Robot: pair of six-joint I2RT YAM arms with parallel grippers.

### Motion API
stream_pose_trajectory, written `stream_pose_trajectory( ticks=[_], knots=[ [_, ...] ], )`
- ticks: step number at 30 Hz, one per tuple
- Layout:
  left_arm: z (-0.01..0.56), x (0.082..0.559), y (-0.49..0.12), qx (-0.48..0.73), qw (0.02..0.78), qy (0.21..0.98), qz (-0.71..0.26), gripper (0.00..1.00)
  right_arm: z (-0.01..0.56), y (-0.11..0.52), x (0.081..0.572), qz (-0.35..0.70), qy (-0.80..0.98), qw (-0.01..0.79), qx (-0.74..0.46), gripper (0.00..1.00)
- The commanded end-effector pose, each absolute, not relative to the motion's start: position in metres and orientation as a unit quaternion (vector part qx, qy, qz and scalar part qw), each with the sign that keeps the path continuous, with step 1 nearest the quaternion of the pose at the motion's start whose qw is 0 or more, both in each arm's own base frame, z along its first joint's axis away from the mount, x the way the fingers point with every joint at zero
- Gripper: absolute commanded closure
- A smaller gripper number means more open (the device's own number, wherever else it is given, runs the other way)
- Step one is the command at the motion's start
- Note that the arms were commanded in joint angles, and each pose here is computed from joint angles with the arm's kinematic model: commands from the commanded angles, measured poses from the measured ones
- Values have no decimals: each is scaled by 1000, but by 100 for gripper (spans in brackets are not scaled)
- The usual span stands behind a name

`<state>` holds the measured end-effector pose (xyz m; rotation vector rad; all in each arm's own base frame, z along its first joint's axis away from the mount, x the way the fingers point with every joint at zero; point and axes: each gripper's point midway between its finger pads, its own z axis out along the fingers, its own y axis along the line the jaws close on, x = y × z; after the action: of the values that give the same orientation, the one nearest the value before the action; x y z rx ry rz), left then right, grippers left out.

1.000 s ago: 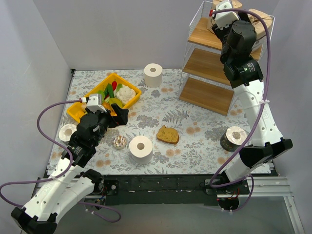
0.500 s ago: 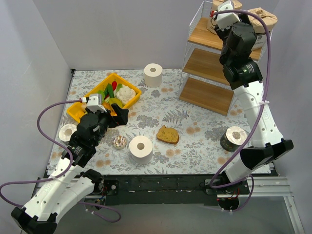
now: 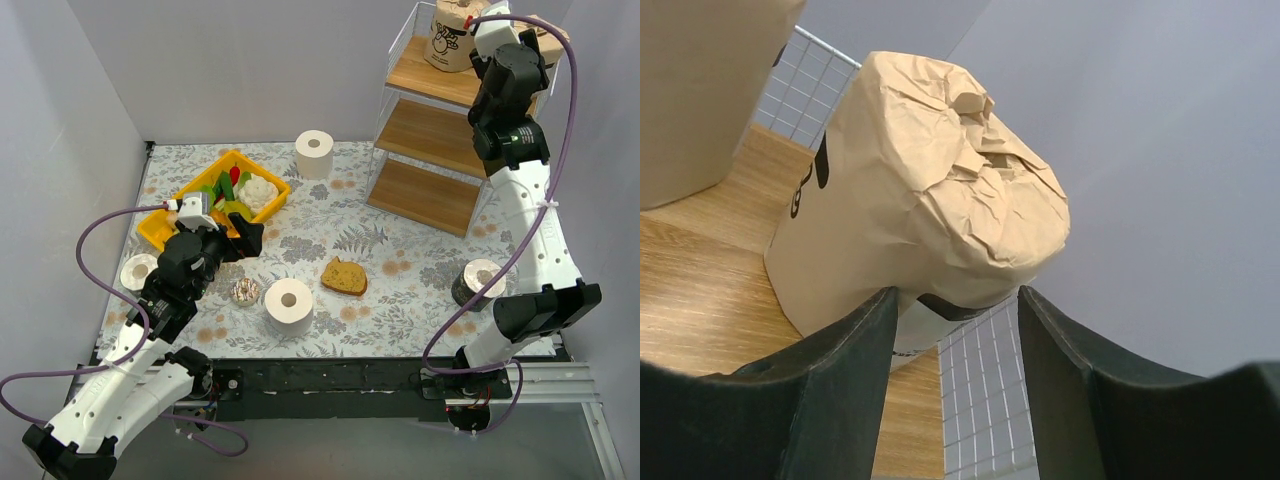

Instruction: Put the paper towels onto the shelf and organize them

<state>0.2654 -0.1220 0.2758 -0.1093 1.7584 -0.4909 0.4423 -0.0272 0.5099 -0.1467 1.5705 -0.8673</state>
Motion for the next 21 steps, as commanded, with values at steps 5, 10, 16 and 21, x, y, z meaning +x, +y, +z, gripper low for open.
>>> stream_pose_trajectory(
  ticks=[5,10,16,21],
  knots=[
    [276,268,-120,-47,614,761,-205,2,504,-24,471,-345,674,650,-66,41],
    [276,268,-119,-48,615,760,-203,2,505,-21,476,-339,670,657,-75,41],
    [276,267,-119,-49,616,760,-204,2,518,-3,461,-273,671,682,-95,38],
    [272,269,-123,-42,608,766,-207,2,521,36,438,-198,678,697,-119,37]
  ],
)
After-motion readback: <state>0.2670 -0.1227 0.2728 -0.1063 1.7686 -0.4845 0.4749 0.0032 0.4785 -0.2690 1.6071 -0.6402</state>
